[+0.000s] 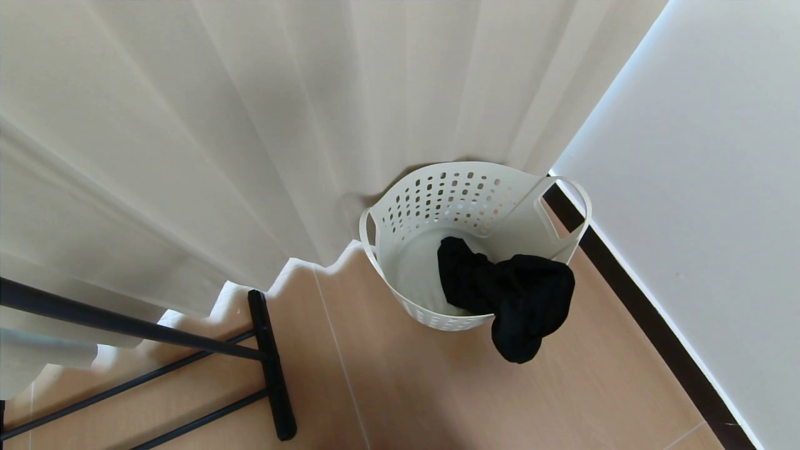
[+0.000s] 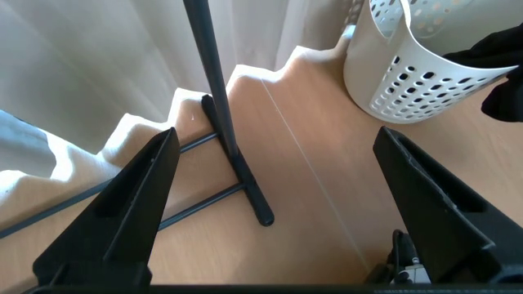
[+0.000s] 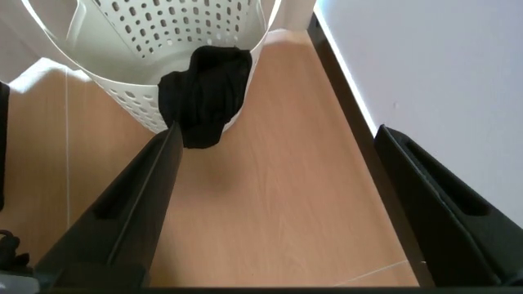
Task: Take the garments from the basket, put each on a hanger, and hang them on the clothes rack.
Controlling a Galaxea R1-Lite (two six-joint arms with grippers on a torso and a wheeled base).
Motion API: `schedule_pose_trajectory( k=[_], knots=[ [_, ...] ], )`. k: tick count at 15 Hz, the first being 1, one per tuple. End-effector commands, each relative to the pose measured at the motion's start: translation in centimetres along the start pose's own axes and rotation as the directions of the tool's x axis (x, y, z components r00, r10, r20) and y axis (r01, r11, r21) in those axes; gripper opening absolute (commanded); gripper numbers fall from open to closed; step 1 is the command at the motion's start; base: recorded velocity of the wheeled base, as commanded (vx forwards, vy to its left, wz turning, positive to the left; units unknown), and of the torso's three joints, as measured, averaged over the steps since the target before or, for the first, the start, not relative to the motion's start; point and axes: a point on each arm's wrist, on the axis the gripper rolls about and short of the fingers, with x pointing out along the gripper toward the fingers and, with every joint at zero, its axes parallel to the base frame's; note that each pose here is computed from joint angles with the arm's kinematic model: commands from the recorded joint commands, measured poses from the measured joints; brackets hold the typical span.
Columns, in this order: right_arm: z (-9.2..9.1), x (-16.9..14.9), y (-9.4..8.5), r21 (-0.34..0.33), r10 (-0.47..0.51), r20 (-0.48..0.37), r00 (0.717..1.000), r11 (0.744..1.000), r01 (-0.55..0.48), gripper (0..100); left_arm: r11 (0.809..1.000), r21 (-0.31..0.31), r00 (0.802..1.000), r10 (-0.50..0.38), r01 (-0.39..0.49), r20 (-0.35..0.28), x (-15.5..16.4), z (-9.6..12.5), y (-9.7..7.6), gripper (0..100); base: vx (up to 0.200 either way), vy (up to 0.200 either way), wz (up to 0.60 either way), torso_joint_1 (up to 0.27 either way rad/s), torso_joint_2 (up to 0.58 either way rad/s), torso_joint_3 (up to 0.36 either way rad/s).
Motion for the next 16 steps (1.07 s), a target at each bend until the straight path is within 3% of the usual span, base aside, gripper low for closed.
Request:
schedule_pose_trajectory(
  k=[1, 2, 3, 4, 5, 6, 8, 11, 12, 13, 14, 15, 16],
  knots=[
    [0.1, 0.5, -0.1, -0.008, 0.042, -0.058, 0.997, 0.999, -0.043, 100, 1.000, -0.001, 1.000, 0.002, -0.002, 0.000, 0.0, 0.0, 0.0, 100, 0.000, 0.000, 0.00, 0.000, 0.00, 0.000],
    [0.3, 1.2, -0.1, -0.051, 0.162, -0.138, 0.977, 0.984, -0.170, 100, 1.000, -0.001, 1.000, 0.002, -0.002, 0.001, 0.0, 0.0, 0.0, 100, 0.000, 0.000, 0.00, 0.000, 0.00, 0.000],
    [0.3, 1.7, -0.1, -0.055, 0.199, -0.187, 0.962, 0.976, -0.212, 100, 1.000, -0.001, 1.000, 0.000, 0.000, 0.000, 0.0, 0.0, 0.0, 100, 0.000, 0.000, 0.00, 0.000, 0.00, 0.000],
    [1.2, 2.8, 0.1, -0.043, 0.264, -0.261, 0.929, 0.958, -0.284, 100, 1.000, -0.001, 1.000, 0.000, 0.000, 0.000, 0.0, 0.0, 0.0, 100, 0.000, 0.000, 0.00, 0.000, 0.00, 0.000],
    [1.7, 3.3, 0.1, -0.037, 0.286, -0.271, 0.919, 0.951, -0.307, 100, 1.000, -0.001, 1.000, 0.000, 0.000, 0.000, 0.0, 0.0, 0.0, 100, 0.000, 0.000, 0.00, 0.000, 0.00, 0.000],
    [3.6, 5.6, 0.4, -0.022, 0.331, -0.311, 0.891, 0.934, -0.355, 100, 1.000, -0.001, 1.000, 0.000, 0.000, 0.000, 0.0, 0.0, 0.0, 100, 0.000, 0.000, 0.00, 0.000, 0.00, 0.000],
    [5.5, 9.4, 1.1, -0.016, 0.368, -0.374, 0.851, 0.915, -0.403, 100, 1.000, -0.001, 1.000, -0.001, 0.001, 0.000, 0.0, 0.0, 0.0, 100, 0.000, 0.000, 0.00, 0.000, 0.00, 0.000],
    [7.8, 14.4, 3.0, -0.091, 0.439, -0.435, 0.786, 0.847, -0.524, 100, 1.000, -0.001, 1.000, -0.001, 0.001, 0.002, 0.0, 0.0, 0.0, 100, 0.000, 0.000, 0.00, 0.000, 0.00, 0.000],
    [8.7, 16.4, 4.2, -0.127, 0.477, -0.444, 0.759, 0.805, -0.580, 100, 1.000, -0.001, 1.000, 0.000, 0.000, 0.000, 0.0, 0.0, 0.0, 100, 0.000, 0.000, 0.00, 0.000, 0.00, 0.000],
    [9.0, 17.4, 4.8, -0.155, 0.487, -0.447, 0.750, 0.784, -0.601, 100, 1.000, -0.001, 1.000, 0.000, 0.000, 0.000, 0.0, 0.0, 0.0, 100, 0.000, 0.000, 0.00, 0.000, 0.00, 0.000],
    [10.3, 20.0, 6.4, -0.199, 0.516, -0.439, 0.736, 0.743, -0.639, 100, 1.000, -0.001, 1.000, 0.000, 0.000, 0.000, 0.0, 0.0, 0.0, 100, 0.000, 0.000, 0.00, 0.000, 0.00, 0.000],
    [11.0, 21.3, 7.4, -0.209, 0.537, -0.428, 0.727, 0.724, -0.657, 100, 1.000, -0.001, 1.000, 0.002, -0.002, 0.001, 0.0, 0.0, 0.0, 100, 0.000, 0.000, 0.00, 0.000, 0.00, 0.000],
    [11.9, 23.8, 8.6, -0.260, 0.543, -0.415, 0.730, 0.698, -0.667, 100, 1.000, -0.001, 1.000, 0.000, 0.000, 0.000, 0.0, 0.0, 0.0, 100, 0.000, 0.000, 0.00, 0.000, 0.00, 0.000]
  ],
)
